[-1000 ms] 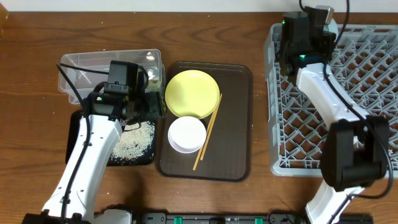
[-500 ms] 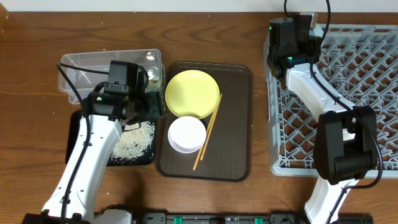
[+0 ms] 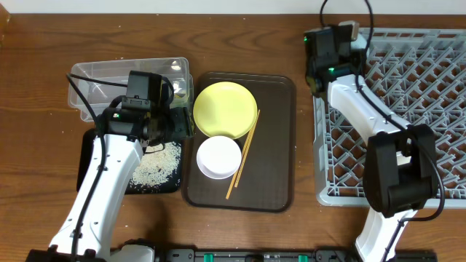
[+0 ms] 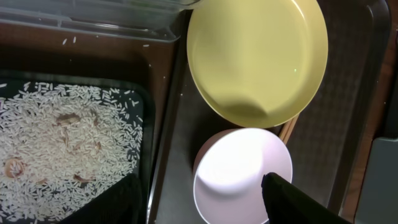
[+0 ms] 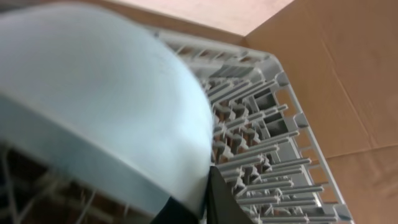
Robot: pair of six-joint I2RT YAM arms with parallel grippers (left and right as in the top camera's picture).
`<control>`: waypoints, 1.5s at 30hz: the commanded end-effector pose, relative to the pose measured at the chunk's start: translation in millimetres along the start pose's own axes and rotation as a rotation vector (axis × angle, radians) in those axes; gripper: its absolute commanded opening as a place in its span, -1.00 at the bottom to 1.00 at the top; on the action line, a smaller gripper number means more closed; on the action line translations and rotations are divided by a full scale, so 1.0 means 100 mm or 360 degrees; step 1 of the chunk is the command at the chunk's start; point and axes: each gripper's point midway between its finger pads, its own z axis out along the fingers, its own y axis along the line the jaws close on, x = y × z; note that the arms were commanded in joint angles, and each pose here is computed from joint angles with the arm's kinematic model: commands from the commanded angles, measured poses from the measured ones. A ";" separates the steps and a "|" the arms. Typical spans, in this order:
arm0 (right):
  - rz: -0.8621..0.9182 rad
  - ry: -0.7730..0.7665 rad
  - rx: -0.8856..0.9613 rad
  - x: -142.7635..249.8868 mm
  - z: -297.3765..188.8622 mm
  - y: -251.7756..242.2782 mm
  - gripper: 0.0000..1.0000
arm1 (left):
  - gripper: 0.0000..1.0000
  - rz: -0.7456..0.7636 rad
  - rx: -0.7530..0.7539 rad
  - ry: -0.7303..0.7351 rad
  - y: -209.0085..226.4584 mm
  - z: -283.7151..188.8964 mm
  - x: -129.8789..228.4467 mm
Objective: Sort waste into correct bins and load items into the dishwasher rack
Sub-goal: 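Release the light-blue bowl in the rack's far corner and withdraw, then grasp the white bowl on the brown tray with the right gripper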
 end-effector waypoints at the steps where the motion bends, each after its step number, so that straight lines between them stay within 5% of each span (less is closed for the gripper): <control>1: -0.0019 0.0030 -0.0058 0.07 -0.10 0.10 -0.85 | 0.30 0.0009 -0.0019 -0.0015 0.03 -0.02 -0.01; 5: -0.0035 0.0115 -0.0076 0.24 -0.19 0.11 -0.75 | 0.30 0.0009 -0.0019 -0.0015 0.03 -0.02 -0.01; 11: -0.0007 0.0278 -0.0301 0.45 -0.33 0.15 -0.33 | 0.31 0.0010 -0.0019 -0.0015 0.03 -0.02 -0.01; 17: 0.0126 0.0201 -0.0507 0.19 -0.67 -0.12 0.27 | 0.38 0.0010 -0.0020 -0.0015 0.03 -0.02 -0.01; 19: 0.0154 0.0163 -0.0647 0.10 -0.82 -0.15 0.33 | 0.38 0.0010 -0.0021 -0.0014 0.03 -0.02 0.00; 29: 0.0099 0.0233 -0.2014 0.09 -2.14 0.53 0.40 | 0.40 -0.0170 -0.0442 -0.0037 0.55 -0.10 0.04; 36: -0.0159 0.0419 -0.2127 0.51 -2.51 0.90 0.43 | 0.52 -0.0531 -0.0586 -0.0054 1.05 -0.24 0.05; 45: -0.0489 0.0661 -0.2155 1.15 -2.86 1.53 0.26 | 0.56 -0.0646 -0.0620 -0.0049 1.25 -0.30 0.07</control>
